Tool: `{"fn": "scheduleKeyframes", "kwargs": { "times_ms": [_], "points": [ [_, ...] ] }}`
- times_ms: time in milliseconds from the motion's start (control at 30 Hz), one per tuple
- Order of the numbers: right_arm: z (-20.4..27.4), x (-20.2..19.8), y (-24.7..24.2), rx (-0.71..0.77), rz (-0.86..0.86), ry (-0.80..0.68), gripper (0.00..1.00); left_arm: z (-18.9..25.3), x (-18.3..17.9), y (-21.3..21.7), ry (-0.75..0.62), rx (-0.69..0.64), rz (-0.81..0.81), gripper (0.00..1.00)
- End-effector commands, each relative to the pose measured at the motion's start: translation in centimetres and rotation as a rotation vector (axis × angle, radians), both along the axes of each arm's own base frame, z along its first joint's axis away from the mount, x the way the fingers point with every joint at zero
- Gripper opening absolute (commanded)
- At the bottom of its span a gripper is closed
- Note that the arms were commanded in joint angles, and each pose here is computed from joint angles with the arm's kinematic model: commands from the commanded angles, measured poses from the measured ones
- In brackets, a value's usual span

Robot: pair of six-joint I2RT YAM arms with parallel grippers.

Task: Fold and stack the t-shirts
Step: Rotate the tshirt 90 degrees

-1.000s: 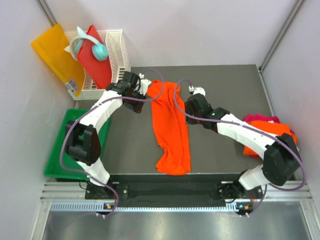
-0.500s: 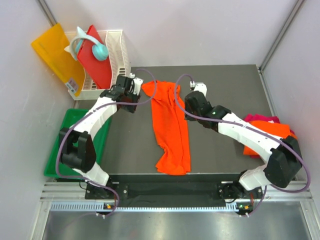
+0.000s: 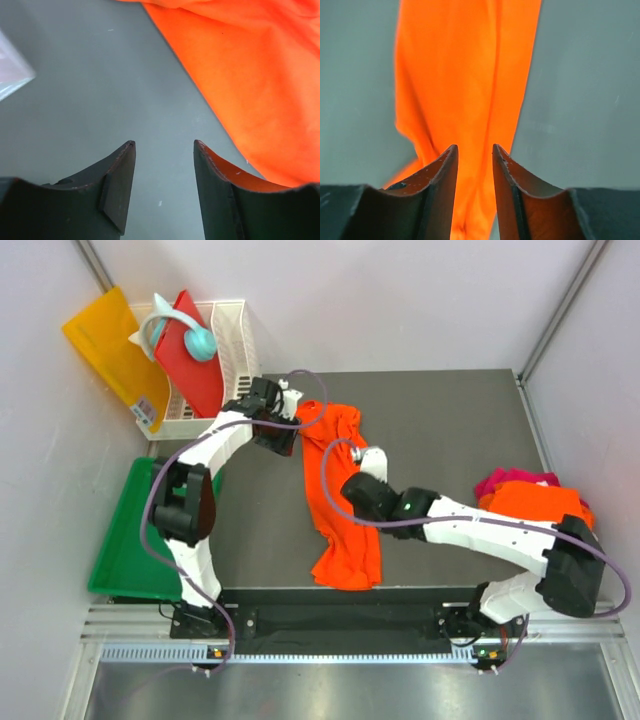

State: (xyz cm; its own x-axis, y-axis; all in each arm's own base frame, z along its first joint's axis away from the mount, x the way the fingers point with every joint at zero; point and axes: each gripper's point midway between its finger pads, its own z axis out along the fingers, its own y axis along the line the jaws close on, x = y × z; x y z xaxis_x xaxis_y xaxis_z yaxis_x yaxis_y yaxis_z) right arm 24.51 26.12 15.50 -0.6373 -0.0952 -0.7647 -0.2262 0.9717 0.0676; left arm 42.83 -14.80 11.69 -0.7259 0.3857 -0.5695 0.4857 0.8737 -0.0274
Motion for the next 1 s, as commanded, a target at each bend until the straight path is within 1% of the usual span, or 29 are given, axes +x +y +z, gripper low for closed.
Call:
{"fn": "scheduleKeyframes", "kwargs": {
  "times_ms": [0,67,100,167,200,267,300,500,667,800,967],
  "points": [
    [-2.5,-3.3,1.0,-0.045,-0.015,0.032,0.33,-2.2,1.8,-2.2,0.043,-0.061,-0.043,0.56],
    [-3.0,-4.2,1.5,-0.074,-0.006,0.044,0.32,-2.3,2.7,-3.3,0.036,-0.094,-0.056,0.56],
    [-3.7,-4.9,1.9,-0.088,0.001,0.057,0.32,-3.4,2.9,-3.9,0.057,-0.094,-0.062,0.56],
    [-3.8,-5.4,2.4,-0.095,0.01,0.064,0.31,-3.4,4.0,-4.8,0.038,-0.103,-0.057,0.56],
    [-4.1,-6.1,2.9,-0.101,0.025,0.071,0.31,-4.4,4.1,-5.5,0.056,-0.097,-0.061,0.55],
    [-4.1,-6.7,3.6,-0.099,0.046,0.074,0.31,-4.2,4.9,-6.4,0.045,-0.112,-0.06,0.54],
    [-4.7,-7.2,3.9,-0.115,0.06,0.078,0.31,-5.0,5.0,-6.9,0.057,-0.111,-0.067,0.53],
    [-7.2,-8.9,5.7,-0.152,0.108,0.122,0.29,-5.2,6.8,-9.2,0.02,-0.134,-0.098,0.53],
    [-8.8,-10.5,7.9,-0.152,0.166,0.161,0.29,-6.9,7.9,-10.1,0.026,-0.132,-0.109,0.52],
    [-10.2,-11.6,8.4,-0.176,0.198,0.21,0.29,-9.4,8.5,-10.4,0.074,-0.111,-0.104,0.52],
    [-11.5,-12.6,8.6,-0.193,0.236,0.253,0.29,-11.4,9.1,-10.3,0.108,-0.082,-0.086,0.5]
  ]
}}
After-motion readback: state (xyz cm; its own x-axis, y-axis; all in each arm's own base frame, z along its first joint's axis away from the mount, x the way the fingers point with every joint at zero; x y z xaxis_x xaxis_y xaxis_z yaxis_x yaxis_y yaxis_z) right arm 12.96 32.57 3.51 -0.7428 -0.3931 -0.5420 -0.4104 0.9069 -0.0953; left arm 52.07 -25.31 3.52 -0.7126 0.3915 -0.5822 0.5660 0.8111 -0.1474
